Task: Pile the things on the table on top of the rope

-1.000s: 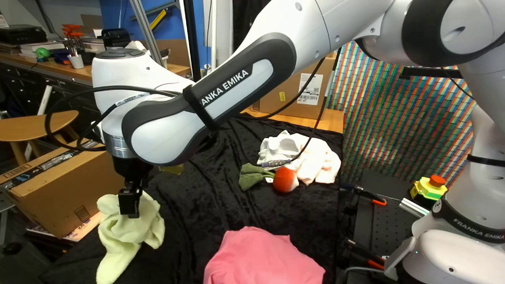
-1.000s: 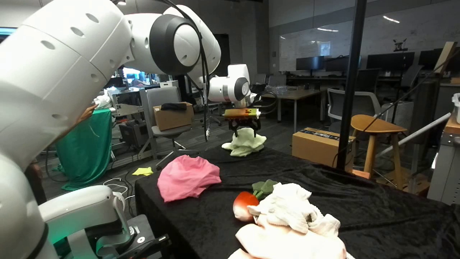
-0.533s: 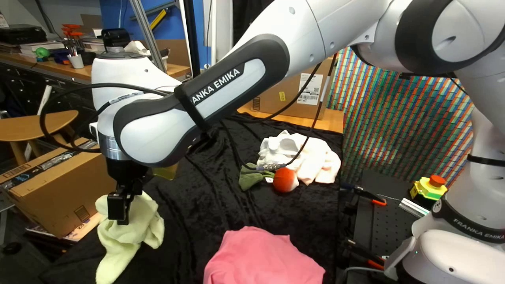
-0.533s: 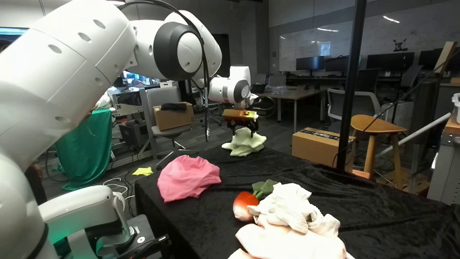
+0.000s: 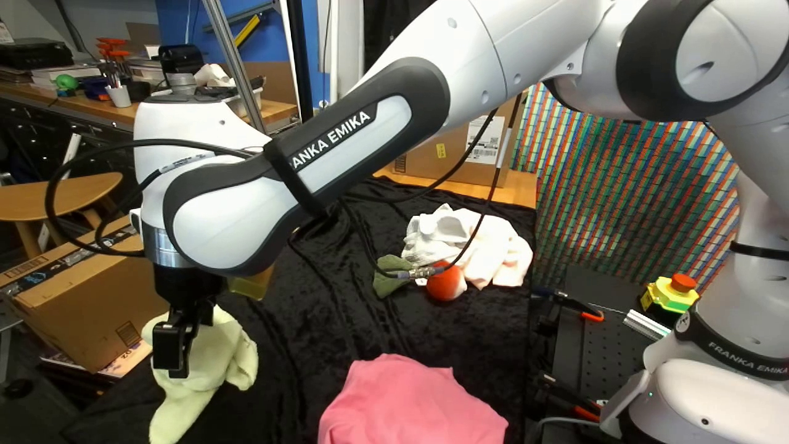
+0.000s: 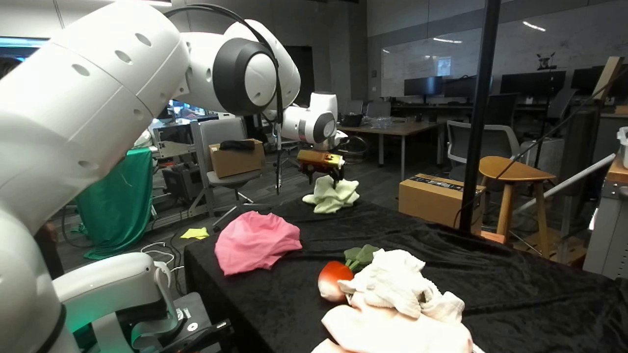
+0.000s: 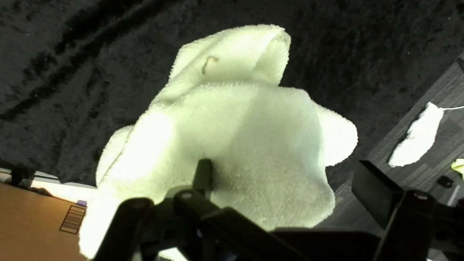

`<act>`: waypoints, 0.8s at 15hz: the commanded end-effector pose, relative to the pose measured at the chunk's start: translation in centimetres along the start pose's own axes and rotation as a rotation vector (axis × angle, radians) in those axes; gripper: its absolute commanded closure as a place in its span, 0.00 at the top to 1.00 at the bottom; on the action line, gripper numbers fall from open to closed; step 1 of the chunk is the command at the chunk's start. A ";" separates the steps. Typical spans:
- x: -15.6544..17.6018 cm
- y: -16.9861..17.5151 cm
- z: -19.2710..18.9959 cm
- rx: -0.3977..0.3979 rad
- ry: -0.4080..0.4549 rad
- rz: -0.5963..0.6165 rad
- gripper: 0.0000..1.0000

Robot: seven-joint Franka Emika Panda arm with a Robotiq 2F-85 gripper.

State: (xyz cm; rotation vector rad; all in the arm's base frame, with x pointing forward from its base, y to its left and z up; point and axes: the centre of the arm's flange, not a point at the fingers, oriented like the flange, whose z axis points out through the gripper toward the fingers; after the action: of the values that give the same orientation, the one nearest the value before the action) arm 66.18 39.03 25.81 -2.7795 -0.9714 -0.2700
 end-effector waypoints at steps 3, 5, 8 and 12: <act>1.2 -0.3 1.4 0.008 0.042 -0.016 1.00; 1.3 0.0 2.3 -0.021 0.063 -0.017 1.00; 1.5 0.7 3.5 -0.060 0.082 -0.025 1.00; 1.0 1.6 4.6 -0.102 0.060 -0.046 1.00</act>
State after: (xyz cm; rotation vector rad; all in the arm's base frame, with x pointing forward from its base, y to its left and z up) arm 67.22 39.06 21.77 -2.8053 -1.0116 -0.3641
